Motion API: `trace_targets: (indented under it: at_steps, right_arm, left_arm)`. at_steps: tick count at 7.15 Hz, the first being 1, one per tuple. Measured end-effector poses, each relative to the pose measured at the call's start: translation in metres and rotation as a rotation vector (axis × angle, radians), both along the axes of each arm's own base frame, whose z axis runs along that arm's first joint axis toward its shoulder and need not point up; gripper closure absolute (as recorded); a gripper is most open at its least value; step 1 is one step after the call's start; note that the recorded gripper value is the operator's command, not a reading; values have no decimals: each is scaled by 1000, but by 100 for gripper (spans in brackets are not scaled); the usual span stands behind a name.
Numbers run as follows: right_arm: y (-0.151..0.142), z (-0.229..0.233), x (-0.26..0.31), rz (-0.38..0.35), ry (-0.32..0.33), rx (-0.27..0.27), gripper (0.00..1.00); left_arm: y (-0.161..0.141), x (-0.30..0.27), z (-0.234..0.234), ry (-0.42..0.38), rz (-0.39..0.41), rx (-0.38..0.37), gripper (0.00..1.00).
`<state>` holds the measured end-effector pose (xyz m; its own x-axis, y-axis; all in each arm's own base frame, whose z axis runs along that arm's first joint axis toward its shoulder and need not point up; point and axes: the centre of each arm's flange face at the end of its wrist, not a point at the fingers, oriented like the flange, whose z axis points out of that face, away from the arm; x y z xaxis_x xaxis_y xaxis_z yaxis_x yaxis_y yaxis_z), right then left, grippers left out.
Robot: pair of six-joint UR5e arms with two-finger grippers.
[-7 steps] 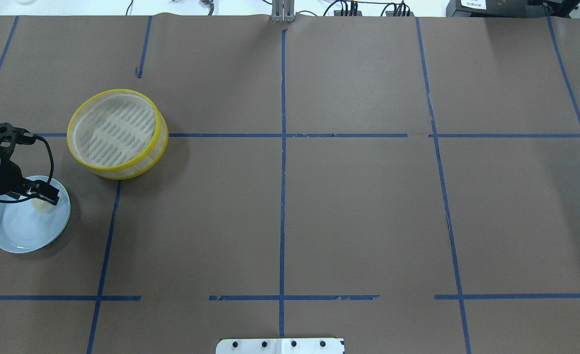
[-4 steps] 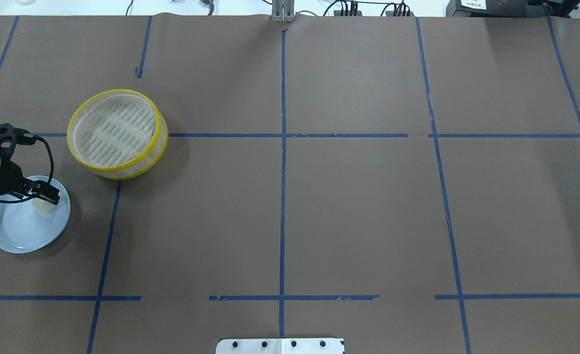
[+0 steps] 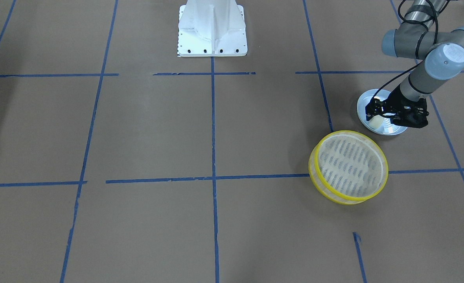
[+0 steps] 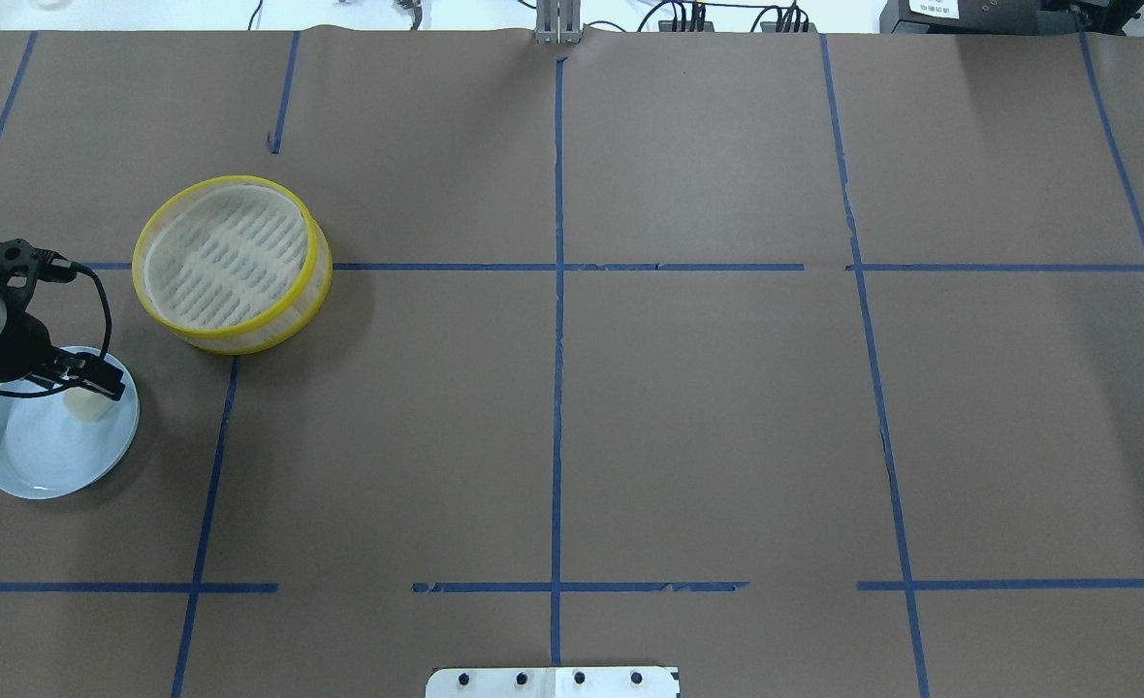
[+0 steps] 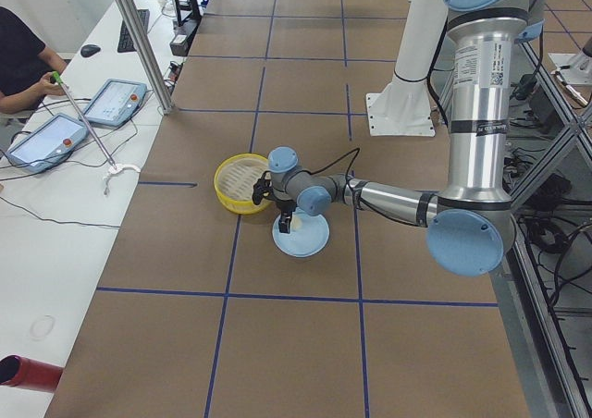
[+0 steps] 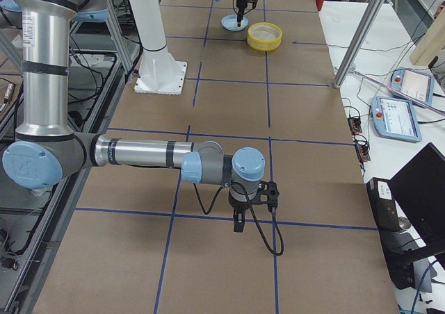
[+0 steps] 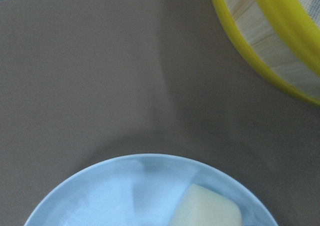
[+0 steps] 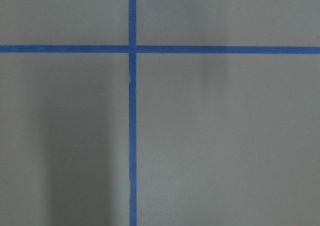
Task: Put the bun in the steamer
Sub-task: 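Close the left gripper on the pale bun on the plate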
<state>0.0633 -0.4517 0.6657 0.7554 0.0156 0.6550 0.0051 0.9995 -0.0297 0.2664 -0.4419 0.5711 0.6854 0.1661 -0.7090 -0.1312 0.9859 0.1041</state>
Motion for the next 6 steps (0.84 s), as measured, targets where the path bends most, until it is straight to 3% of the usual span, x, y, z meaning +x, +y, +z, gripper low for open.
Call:
trace_targets:
  at_steps: [1,5,6]
  right_arm:
    - [0,0,0,0,0,0,0]
    - [0,0,0,0,0,0,0]
    - [0,0,0,1,0,0,0]
  left_arm:
    - [0,0,1,0,1,-3,22]
    - [1,1,-1,5,5,-2,77]
    - [1,1,-3,8,5,1,82]
